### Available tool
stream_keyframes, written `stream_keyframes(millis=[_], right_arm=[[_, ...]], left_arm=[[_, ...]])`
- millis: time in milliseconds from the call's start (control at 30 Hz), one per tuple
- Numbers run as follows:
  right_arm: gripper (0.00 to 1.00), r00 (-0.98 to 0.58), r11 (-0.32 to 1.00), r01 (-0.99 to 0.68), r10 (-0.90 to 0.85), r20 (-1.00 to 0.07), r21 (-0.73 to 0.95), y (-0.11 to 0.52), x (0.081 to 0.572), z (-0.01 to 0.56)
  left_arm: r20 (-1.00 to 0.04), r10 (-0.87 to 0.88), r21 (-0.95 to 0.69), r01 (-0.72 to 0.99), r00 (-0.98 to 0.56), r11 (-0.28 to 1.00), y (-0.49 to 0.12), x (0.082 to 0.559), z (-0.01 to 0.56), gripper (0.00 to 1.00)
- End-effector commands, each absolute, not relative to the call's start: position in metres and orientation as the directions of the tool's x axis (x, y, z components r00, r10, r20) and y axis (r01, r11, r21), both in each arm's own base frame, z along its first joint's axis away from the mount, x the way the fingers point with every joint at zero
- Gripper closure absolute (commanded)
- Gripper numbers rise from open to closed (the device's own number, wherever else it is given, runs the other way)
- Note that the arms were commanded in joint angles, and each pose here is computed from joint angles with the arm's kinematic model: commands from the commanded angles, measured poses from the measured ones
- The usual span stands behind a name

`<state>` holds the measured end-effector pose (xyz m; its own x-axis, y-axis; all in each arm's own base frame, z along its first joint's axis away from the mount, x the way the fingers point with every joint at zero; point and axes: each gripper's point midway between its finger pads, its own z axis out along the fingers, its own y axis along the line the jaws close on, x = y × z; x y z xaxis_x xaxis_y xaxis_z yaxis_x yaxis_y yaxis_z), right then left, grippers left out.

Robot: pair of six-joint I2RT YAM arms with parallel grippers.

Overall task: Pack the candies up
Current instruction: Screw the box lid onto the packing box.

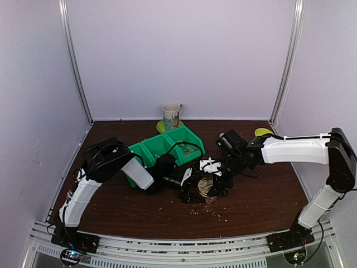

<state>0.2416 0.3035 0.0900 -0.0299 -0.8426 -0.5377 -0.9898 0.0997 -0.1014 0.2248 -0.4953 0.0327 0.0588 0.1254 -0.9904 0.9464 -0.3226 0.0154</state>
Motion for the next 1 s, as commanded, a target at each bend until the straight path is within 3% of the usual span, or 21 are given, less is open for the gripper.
stream_keyframes(millis=[0, 467, 700, 967], right_arm=[[0.03, -0.022, 0.083, -0.993, -0.835, -0.55, -0.087, 0.311, 0.244, 0.092], [0.08, -0.048, 0.088, -0.995, -0.845, -0.533, -0.049, 0.312, 0.243, 0.085], [0.13, -0.078, 0.116, -0.992, -0.849, -0.523, -0.04, 0.311, 0.243, 0.083], [0.14, -0.274, 0.349, -0.936, -0.802, -0.53, -0.044, 0.309, 0.262, 0.081]], left_arm=[[-0.986, 0.165, -0.054, 0.934, 0.005, -0.353, -0.491, 0.215, 0.015, 0.31], [-0.985, 0.171, -0.058, 0.938, 0.001, -0.341, -0.492, 0.218, 0.014, 0.31], [-0.981, 0.194, -0.057, 0.961, -0.004, -0.27, -0.495, 0.23, 0.009, 0.34], [-0.961, 0.277, -0.026, 0.996, -0.002, -0.082, -0.498, 0.264, -0.005, 0.34]])
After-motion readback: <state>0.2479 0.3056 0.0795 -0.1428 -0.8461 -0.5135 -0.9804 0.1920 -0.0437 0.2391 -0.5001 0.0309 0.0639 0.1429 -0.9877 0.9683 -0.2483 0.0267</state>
